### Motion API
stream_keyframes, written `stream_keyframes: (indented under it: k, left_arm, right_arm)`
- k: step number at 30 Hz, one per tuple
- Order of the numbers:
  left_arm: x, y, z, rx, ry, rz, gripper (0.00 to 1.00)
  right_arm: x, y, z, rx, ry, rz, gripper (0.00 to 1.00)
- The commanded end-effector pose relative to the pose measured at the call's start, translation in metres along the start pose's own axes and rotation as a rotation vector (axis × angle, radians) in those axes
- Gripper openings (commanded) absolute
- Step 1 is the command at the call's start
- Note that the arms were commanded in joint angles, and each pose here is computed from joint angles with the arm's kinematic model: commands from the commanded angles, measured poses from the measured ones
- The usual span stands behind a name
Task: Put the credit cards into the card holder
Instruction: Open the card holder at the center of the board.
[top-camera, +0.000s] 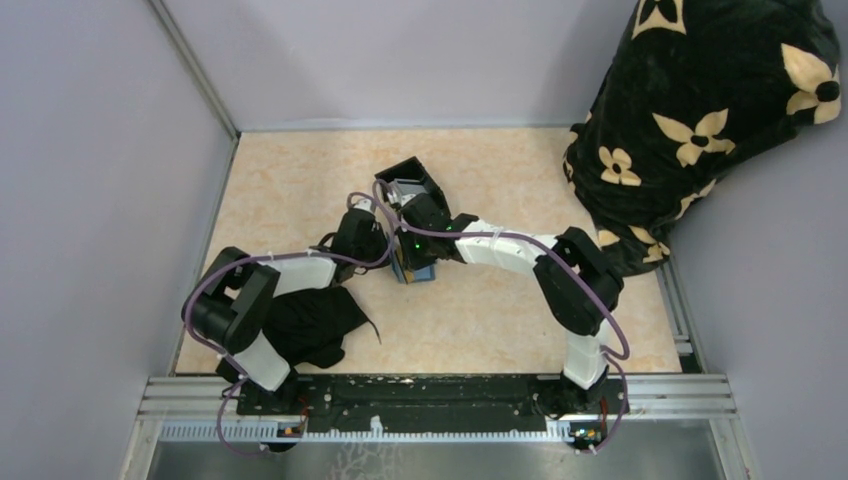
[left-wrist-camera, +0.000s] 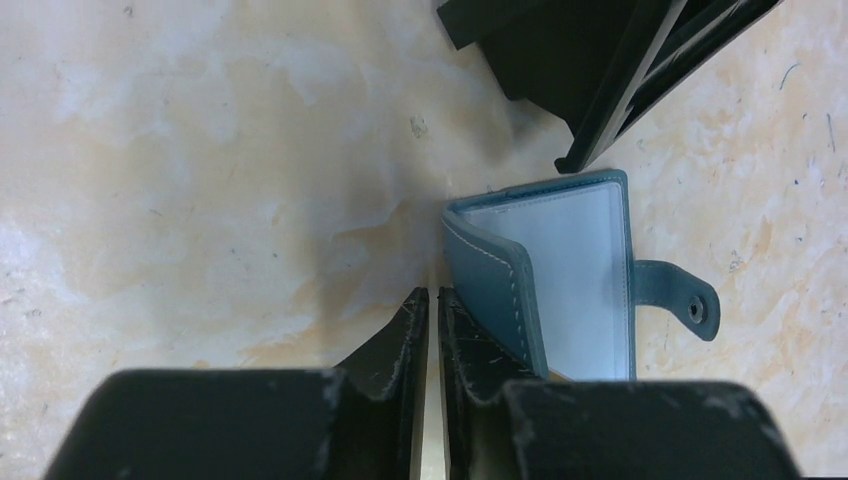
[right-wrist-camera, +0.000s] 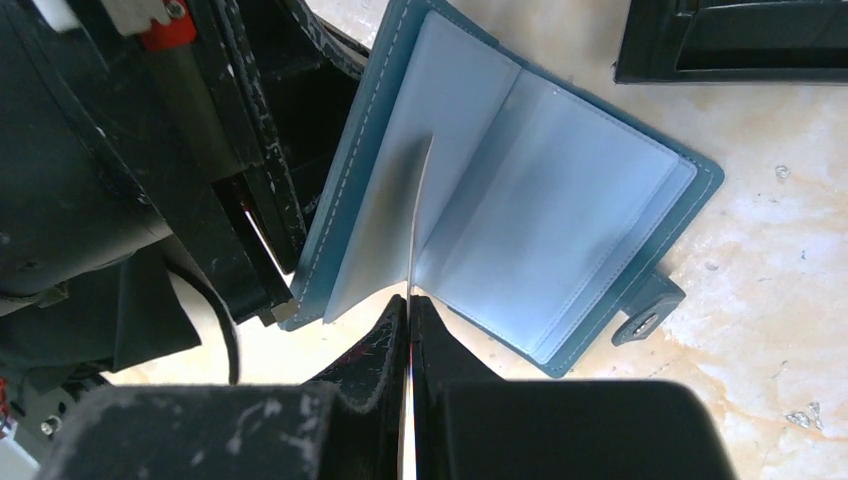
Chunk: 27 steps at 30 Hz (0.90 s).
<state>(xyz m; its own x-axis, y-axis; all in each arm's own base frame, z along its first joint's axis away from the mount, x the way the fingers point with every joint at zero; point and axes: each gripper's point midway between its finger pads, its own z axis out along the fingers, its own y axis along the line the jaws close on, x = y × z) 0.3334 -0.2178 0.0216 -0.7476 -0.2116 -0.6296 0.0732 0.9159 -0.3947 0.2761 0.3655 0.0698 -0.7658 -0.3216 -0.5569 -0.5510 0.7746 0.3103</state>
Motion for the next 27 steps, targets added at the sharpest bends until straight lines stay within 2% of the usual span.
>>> stream_keyframes:
  k: [1,6,14,27]
  left_arm:
    - [0.067,0.043,0.004,-0.120,0.232,0.020,0.15]
    - [0.075,0.046,0.010,-0.124,0.275,0.020,0.14]
    - [0.078,0.053,0.003,-0.136,0.282,-0.026,0.21]
    - [0.032,0.045,-0.042,-0.163,0.111,-0.094,0.30]
  right_arm:
    - [-0.020,0.037,0.001,-0.070,-0.057,-0.096,0.00]
    - [-0.019,0.046,0.007,-0.051,-0.040,-0.148,0.00]
    - [-0.008,0.038,0.026,0.022,0.005,-0.172,0.00]
    - [0.004,0.024,0.039,0.089,0.052,-0.157,0.00]
